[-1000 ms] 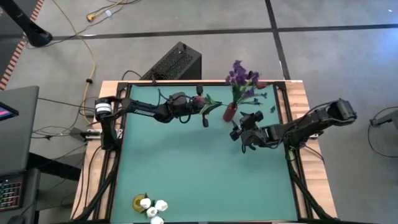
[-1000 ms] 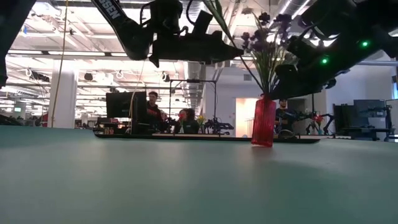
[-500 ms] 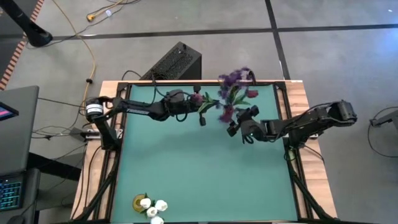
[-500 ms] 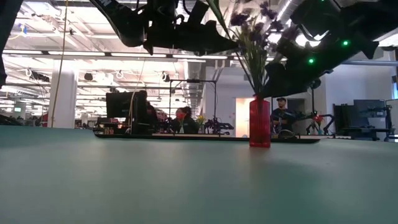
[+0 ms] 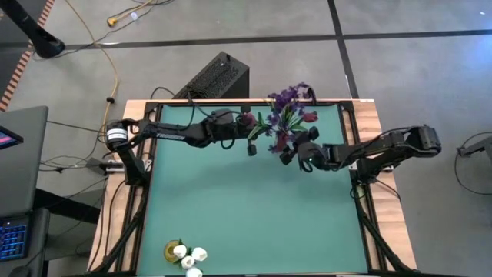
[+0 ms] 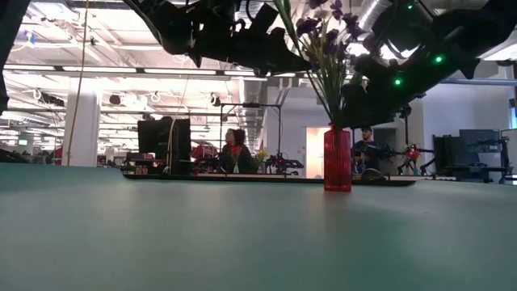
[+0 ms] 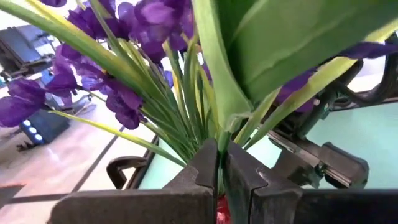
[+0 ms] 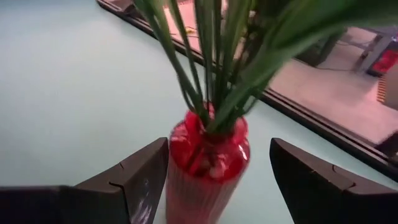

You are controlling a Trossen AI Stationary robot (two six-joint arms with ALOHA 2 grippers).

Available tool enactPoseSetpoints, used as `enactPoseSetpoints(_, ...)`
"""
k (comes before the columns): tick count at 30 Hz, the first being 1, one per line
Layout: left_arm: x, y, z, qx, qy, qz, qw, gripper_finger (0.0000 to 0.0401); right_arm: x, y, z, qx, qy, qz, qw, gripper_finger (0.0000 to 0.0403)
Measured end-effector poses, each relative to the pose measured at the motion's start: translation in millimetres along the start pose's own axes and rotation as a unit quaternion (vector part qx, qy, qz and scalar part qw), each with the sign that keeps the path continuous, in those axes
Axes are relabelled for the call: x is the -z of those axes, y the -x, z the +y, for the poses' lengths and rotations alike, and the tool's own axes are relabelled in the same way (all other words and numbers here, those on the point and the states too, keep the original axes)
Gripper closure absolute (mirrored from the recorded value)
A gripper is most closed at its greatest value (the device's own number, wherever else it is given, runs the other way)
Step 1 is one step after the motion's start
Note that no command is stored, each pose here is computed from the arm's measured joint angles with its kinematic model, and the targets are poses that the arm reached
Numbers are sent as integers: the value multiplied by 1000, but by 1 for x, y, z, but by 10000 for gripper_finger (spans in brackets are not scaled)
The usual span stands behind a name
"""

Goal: Sort flowers into vase by color
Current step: Put the red flowers into the red vase

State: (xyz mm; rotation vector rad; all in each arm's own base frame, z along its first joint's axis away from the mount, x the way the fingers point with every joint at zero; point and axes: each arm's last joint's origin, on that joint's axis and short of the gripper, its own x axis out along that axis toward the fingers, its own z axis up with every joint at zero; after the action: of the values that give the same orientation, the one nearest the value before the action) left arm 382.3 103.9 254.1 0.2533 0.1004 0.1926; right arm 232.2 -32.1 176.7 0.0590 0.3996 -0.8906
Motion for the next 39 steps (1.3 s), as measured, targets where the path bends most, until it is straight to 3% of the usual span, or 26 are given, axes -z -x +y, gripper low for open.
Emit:
enactPoseSetpoints(12,-9,-4,3,4,23,21,1000,401,-6,-13,-11,-21,-12,4,1000,97)
enactPoseSetpoints(20,-14,-9,5,3,15,12,1000,401,-9,-14,-9,-76,-1,2,997,97)
enactPoseSetpoints(29,2,-32,3,11,19,22,1000,401,-8,-16,-12,-58,-3,5,998,97)
enactPoseSetpoints(34,23,-39,1,14,27,76,997,401,-8,-15,-11,-70,-3,7,998,97)
enactPoseSetpoints(39,17,-39,4,9,27,68,997,401,-7,-15,-11,-68,1,9,998,97)
